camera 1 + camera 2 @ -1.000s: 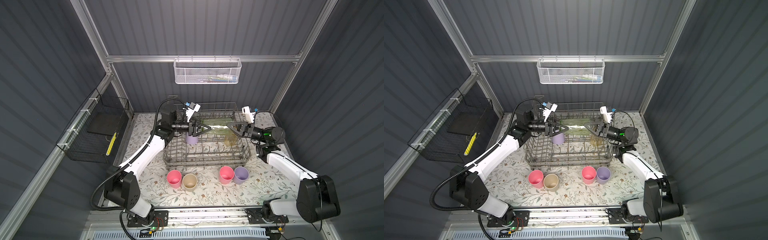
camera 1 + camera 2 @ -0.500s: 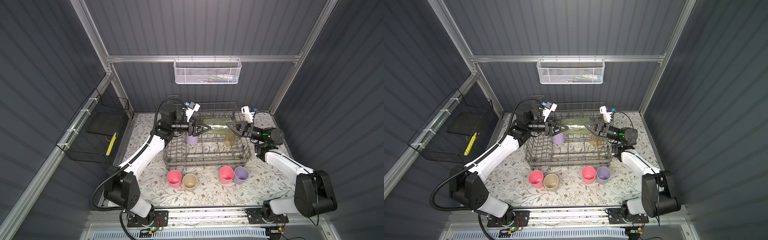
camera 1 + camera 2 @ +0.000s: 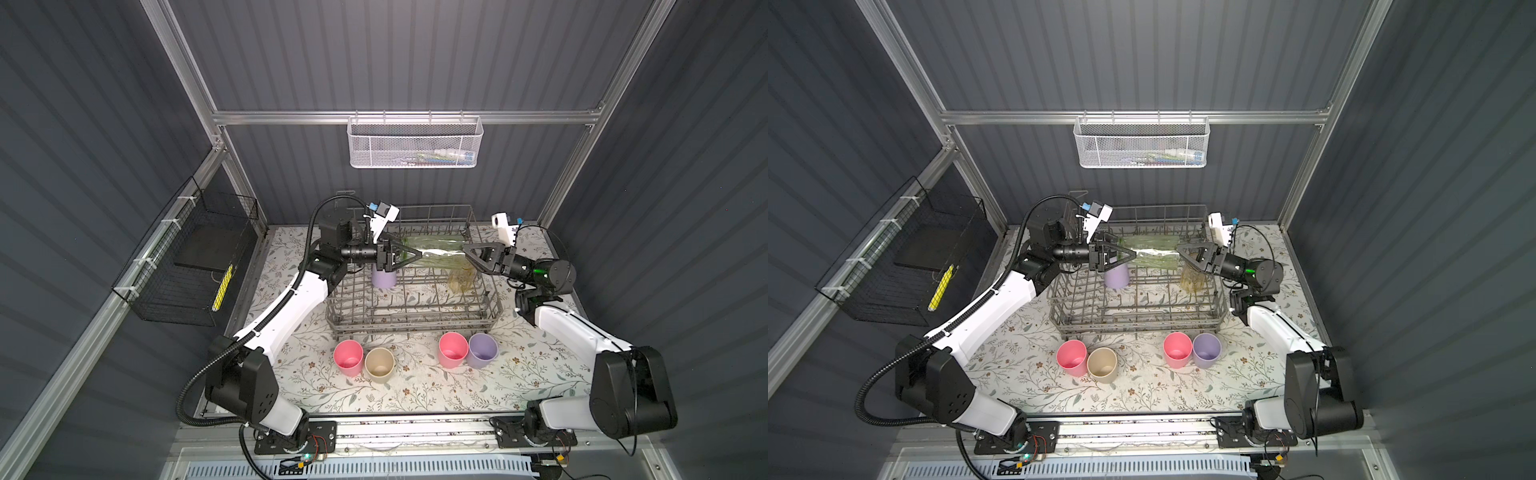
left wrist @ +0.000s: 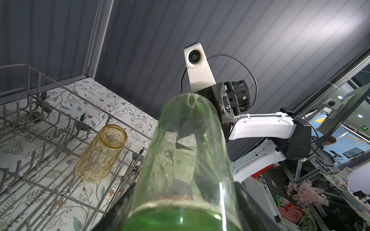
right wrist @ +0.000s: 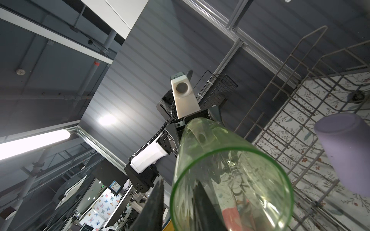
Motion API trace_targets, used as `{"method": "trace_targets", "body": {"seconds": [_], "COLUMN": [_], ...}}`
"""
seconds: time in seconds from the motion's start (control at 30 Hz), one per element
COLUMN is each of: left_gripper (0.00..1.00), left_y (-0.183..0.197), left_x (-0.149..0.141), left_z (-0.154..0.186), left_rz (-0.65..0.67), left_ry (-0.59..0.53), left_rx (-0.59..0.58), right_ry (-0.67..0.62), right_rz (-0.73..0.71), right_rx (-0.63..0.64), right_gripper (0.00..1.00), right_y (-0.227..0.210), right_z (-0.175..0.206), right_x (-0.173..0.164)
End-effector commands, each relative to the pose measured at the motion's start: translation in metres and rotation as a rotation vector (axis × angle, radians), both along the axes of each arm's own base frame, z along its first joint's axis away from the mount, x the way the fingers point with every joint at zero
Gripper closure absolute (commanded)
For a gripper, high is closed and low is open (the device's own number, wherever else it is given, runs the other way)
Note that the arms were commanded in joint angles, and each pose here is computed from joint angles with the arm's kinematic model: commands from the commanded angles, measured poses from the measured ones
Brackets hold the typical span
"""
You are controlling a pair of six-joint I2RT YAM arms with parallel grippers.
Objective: Load cups into a dish rack
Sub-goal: Place the cup upside down at the dish rack.
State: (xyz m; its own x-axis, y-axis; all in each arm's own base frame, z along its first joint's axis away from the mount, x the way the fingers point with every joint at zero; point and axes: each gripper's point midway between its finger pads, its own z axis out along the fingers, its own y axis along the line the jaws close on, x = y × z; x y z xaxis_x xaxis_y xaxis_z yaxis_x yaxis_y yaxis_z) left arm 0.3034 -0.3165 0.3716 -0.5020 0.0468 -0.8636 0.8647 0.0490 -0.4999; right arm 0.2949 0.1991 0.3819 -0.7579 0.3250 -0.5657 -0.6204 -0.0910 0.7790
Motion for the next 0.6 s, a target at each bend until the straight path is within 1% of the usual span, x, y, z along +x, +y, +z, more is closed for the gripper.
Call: {"method": "trace_targets", "body": {"seconds": [0.0,0.13,0.43,0.57], "left_gripper": [0.49,0.49,0.49,0.5], "left_y": [0.006,0.007,0.015,0.018], "left_x": [-0.006,-0.002,0.004,0.015], "left_z": [0.024,0.025,0.03,0.024], "left_rz": [0.013,0.034,0.096,0.159], "left_ry": [-0.079,-0.079,-0.102,-0.09], "left_rx": [-0.039,-0.04,-0.02,0.022], "right_ry": [-0.053,-0.055,-0.041,-0.028], "right_rz": [0.005,-0.003,-0.094,-0.152], "right_rx": [0.0,-0.005,-0.033,-0.062], "right_gripper": [0.71,0.7,0.68,0.68], "right_y": [-0.003,-0.007,-0.033,-0.046], "right_z": [0.007,0.007,-0.002,-0.007], "right_x": [-0.011,-0.012,-0.013,-0.014]}}
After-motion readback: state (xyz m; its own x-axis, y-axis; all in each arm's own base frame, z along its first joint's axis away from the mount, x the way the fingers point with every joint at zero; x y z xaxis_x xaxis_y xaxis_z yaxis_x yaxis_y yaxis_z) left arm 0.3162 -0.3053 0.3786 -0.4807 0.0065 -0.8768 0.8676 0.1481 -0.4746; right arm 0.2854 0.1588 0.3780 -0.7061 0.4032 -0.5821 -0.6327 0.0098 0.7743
